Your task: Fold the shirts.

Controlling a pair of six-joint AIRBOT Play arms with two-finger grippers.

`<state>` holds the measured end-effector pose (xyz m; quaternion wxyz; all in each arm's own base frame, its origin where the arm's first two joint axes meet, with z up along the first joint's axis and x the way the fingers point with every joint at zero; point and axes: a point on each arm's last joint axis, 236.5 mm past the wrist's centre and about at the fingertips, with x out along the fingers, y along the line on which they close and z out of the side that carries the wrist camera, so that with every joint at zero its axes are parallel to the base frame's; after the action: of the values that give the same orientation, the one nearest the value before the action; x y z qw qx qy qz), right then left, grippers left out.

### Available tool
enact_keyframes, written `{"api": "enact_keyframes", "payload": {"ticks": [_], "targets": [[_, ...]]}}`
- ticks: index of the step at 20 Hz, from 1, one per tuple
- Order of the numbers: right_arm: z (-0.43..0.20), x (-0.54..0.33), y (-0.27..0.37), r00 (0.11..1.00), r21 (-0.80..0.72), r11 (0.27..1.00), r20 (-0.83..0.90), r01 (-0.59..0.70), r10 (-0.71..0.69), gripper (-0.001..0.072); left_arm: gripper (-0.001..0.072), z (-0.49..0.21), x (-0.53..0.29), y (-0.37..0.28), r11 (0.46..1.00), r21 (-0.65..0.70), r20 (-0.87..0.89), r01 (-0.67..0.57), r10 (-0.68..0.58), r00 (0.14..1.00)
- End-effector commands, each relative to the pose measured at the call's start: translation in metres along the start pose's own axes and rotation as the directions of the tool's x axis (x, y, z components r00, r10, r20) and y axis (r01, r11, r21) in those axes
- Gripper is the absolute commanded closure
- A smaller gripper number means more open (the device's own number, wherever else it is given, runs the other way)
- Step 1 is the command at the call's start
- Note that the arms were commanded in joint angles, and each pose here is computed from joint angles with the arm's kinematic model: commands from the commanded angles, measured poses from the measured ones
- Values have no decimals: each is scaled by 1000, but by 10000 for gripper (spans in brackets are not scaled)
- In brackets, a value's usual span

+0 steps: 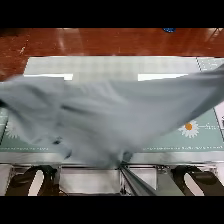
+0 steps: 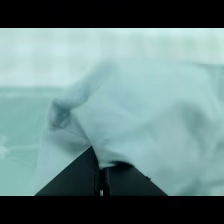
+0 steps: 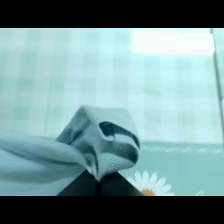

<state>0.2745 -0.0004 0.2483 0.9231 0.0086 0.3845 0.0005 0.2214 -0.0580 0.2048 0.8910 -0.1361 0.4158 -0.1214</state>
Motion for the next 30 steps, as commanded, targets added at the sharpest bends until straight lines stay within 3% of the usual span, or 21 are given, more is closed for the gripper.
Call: {"api": "enact_keyframes", "payload": {"ticks": [1, 4, 9, 13, 14, 15, 16, 20, 23, 25, 27, 30], "targets": [[-51, 91, -8, 979, 14, 1000, -205, 21, -18, 693, 684, -52, 86, 4, 970, -178, -96, 166, -185, 978], [-57, 161, -13, 956, 90, 996, -292, -9, 35, 693, 684, -54, 137, 18, 948, -266, -74, 174, -200, 977], [-43, 251, -14, 926, 307, 946, -314, -109, 209, 692, 684, -48, 220, 28, 959, -254, -130, 129, -166, 978], [-51, 287, -2, 888, 401, 904, -350, -146, 298, 664, 682, -81, 260, 32, 940, -327, -319, 95, -205, 926], [-55, 291, -4, 885, 409, 903, -361, -133, 294, 494, 572, -86, 261, 32, 936, -340, -355, 94, -220, 909], [-57, 291, -9, 884, 410, 903, -366, -126, 290, 287, 246, -86, 260, 33, 932, -349, -379, 96, -234, 895], [-57, 288, -20, 888, 408, 906, -369, -110, 274, 303, 200, -81, 255, 38, 938, -331, -399, 98, -233, 887], [-61, 240, -106, 913, 383, 921, -395, 64, 101, 303, 200, -21, 207, 85, 949, -309, -343, 57, -167, 924], [-99, 210, -154, 923, 482, 852, -385, 204, -4, 303, 200, 4, 175, 119, 905, -424, -221, 7, -111, 969], [-139, 214, -137, 929, 581, 795, -365, 175, 62, 304, 200, -12, 174, 87, 808, -579, -208, 113, -279, 937], [-178, 224, -98, 915, 605, 791, -363, 88, 176, 304, 200, -32, 178, 26, 745, -584, -194, 322, -513, 836], [-220, 230, -61, 871, 653, 757, -391, 35, 297, 304, 200, -97, 200, 22, 816, -546, -392, 190, -449, 803]]}}
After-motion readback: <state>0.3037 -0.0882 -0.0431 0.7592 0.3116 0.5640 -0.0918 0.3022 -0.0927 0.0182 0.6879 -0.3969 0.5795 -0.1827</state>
